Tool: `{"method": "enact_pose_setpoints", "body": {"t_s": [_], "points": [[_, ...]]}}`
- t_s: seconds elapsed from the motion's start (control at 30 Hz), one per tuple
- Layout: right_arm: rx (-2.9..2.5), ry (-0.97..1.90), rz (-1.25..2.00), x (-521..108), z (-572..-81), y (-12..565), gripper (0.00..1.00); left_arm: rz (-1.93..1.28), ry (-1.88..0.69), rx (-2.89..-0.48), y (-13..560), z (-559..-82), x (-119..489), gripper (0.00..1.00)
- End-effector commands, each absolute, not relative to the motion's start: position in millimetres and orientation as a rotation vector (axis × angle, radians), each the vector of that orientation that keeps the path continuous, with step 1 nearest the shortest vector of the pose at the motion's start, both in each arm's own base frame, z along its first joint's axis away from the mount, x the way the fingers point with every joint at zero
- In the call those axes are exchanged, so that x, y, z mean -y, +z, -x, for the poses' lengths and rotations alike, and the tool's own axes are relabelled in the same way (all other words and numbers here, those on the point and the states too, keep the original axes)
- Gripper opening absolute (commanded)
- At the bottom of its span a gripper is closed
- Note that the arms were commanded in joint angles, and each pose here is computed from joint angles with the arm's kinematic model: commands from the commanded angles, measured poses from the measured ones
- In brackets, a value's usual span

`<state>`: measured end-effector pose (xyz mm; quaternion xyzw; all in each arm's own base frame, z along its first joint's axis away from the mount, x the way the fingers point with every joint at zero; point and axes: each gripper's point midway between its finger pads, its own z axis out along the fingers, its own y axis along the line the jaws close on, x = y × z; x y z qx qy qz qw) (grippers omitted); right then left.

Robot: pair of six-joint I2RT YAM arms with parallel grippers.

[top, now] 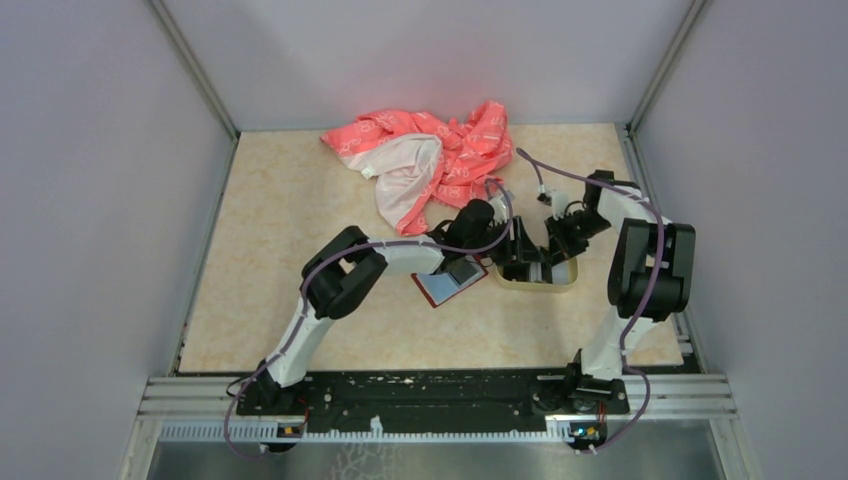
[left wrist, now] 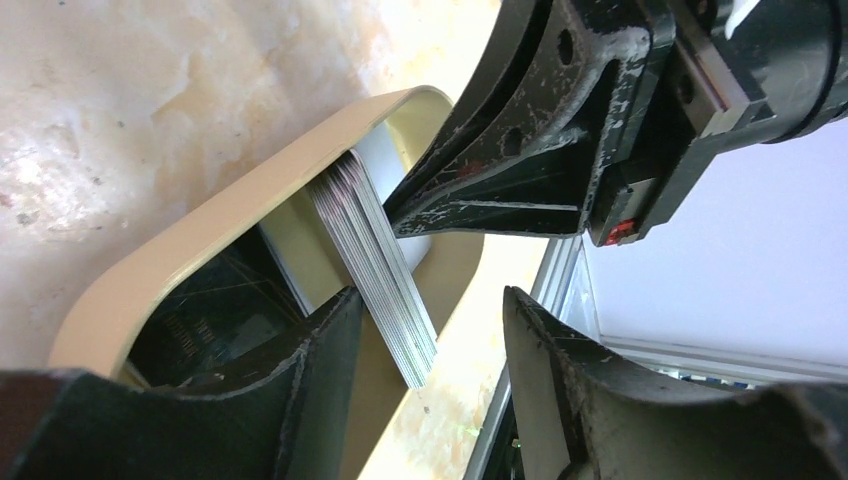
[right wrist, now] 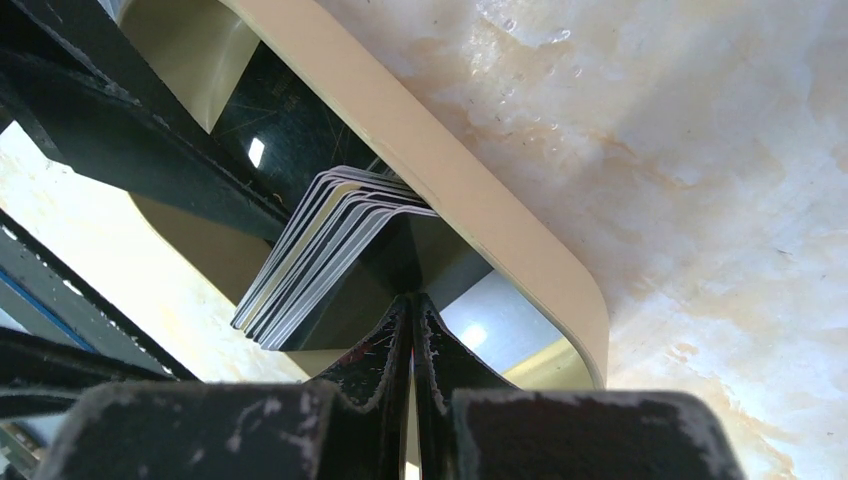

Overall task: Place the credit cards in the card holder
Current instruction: Pick up the credit card from the storage box.

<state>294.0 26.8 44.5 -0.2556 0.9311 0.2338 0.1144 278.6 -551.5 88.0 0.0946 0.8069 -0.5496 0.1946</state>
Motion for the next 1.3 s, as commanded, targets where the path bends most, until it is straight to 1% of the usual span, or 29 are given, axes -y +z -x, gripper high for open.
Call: {"method": "enact_pose_setpoints", "body": {"t_s": [0.0, 0.3, 0.47, 0.6, 1.03, 1.23, 1.27], "points": [[-2.636, 0.689, 0.763, -29, -310, 61, 0.01, -0.320, -1.622, -2.245, 95, -267, 568, 0.61], [-2.629, 0.691, 0.749, -27, -311, 63, 0.01, -0.370, -1.612, -2.250, 82, -262, 576, 0.64], [-2.624, 0.693, 0.743, -26, -311, 65, 0.01, -0.369, -1.502, -2.304, 68, -268, 575, 0.70], [-2.622, 0.692, 0.739, -25, -312, 65, 0.01, -0.350, -1.459, -2.327, 66, -268, 574, 0.67], [-2.614, 0.691, 0.725, -23, -312, 68, 0.01, -0.359, -1.476, -2.233, 107, -267, 562, 0.64], [-2.613, 0.692, 0.721, -22, -312, 69, 0.01, -0.349, -1.456, -2.224, 110, -269, 555, 0.61], [-2.614, 0.693, 0.720, -22, -312, 69, 0.01, -0.349, -1.454, -2.224, 109, -269, 554, 0.59]]}}
